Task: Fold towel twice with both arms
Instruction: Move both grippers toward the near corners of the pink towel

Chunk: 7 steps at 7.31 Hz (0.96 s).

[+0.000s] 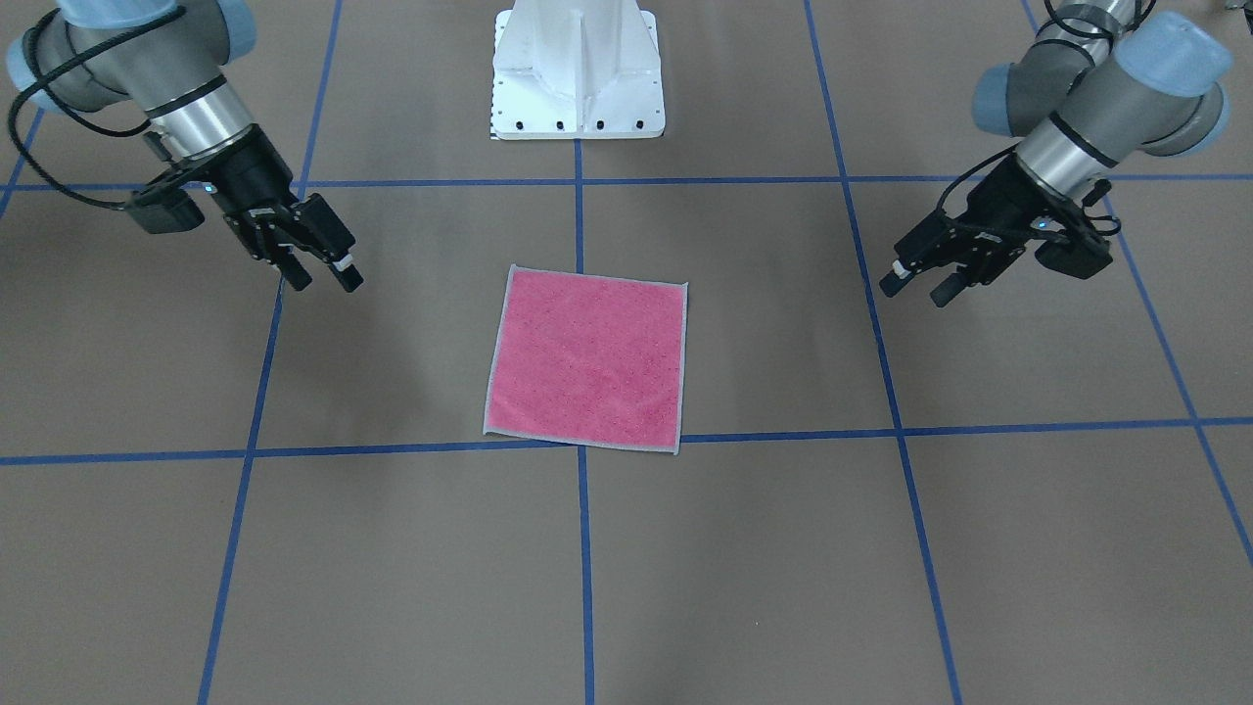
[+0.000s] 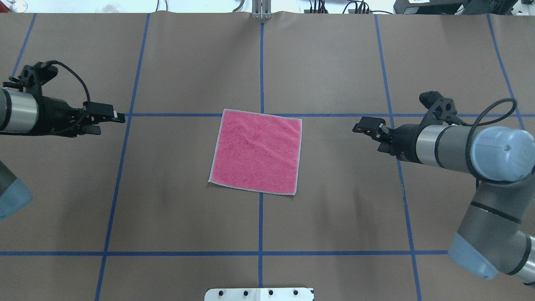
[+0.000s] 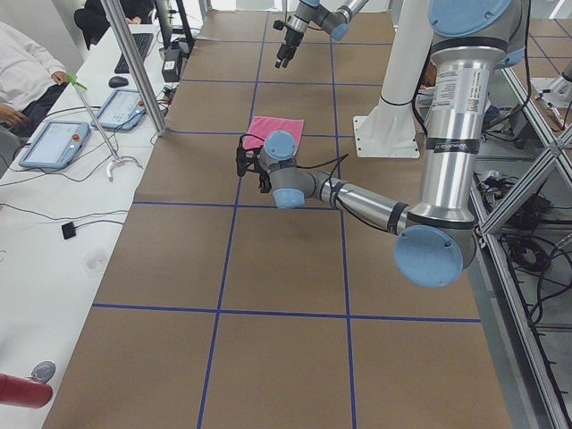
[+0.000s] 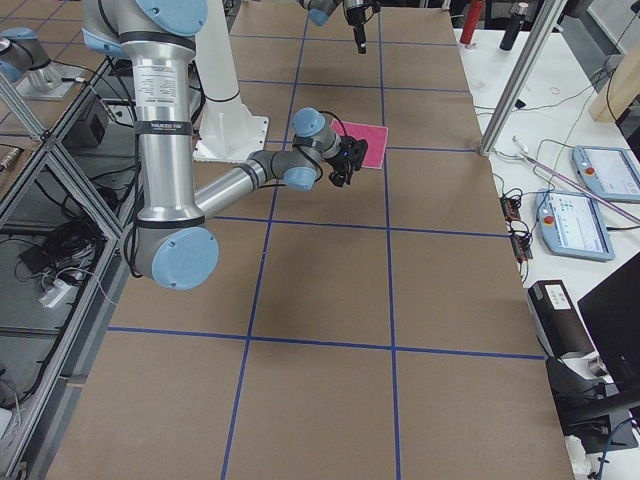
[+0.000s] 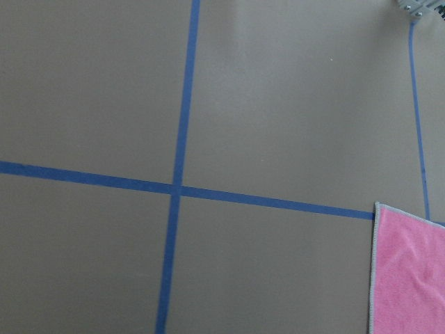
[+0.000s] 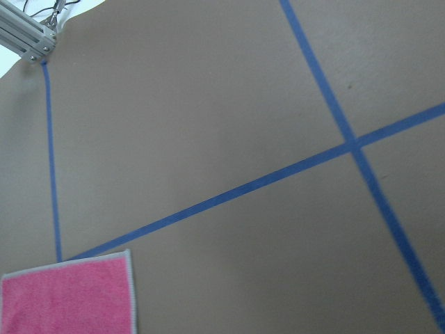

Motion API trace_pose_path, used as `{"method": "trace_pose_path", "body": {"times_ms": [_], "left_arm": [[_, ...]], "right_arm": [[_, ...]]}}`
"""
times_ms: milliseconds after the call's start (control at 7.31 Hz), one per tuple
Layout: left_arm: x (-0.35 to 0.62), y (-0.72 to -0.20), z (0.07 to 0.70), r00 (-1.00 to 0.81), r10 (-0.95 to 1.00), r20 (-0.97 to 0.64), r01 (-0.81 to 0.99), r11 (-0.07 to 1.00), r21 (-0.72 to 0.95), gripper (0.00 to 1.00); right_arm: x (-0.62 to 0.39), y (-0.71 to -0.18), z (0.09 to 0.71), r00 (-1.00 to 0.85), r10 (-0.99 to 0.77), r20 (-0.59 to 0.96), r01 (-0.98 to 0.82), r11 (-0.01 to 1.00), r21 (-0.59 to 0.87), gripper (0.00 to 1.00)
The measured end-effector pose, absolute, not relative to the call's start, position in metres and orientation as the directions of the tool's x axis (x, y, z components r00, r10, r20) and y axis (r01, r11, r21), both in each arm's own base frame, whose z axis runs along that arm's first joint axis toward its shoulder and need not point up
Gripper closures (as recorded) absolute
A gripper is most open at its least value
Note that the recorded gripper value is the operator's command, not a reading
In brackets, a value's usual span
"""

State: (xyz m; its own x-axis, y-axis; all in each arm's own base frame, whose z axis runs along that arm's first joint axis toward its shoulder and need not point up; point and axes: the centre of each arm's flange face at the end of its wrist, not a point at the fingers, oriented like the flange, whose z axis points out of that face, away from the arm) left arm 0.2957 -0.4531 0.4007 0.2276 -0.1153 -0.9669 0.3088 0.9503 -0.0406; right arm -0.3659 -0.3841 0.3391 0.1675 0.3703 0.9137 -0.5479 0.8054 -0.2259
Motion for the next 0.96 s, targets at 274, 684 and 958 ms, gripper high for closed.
{"method": "trace_pose_path", "body": {"times_ms": [274, 684, 958], "left_arm": [[0.357, -0.434, 0.372, 0.178, -0.150, -0.973, 0.333, 0.939, -0.084, 0.00], [0.428, -0.411, 0.341, 0.124, -0.192, -0.973, 0.371, 0.919, -0.134, 0.01], [0.461, -0.397, 0.332, 0.101, -0.221, -0.970, 0.390, 0.906, -0.166, 0.01]], "right_arm": [[-0.402, -0.364, 0.321, 0.078, 0.440, 0.895, -0.571, 0.755, -0.322, 0.01], [-0.464, -0.335, 0.307, -0.037, 0.527, 0.849, -0.596, 0.670, -0.442, 0.02], [-0.500, -0.319, 0.304, -0.052, 0.560, 0.827, -0.623, 0.629, -0.465, 0.01]]}}
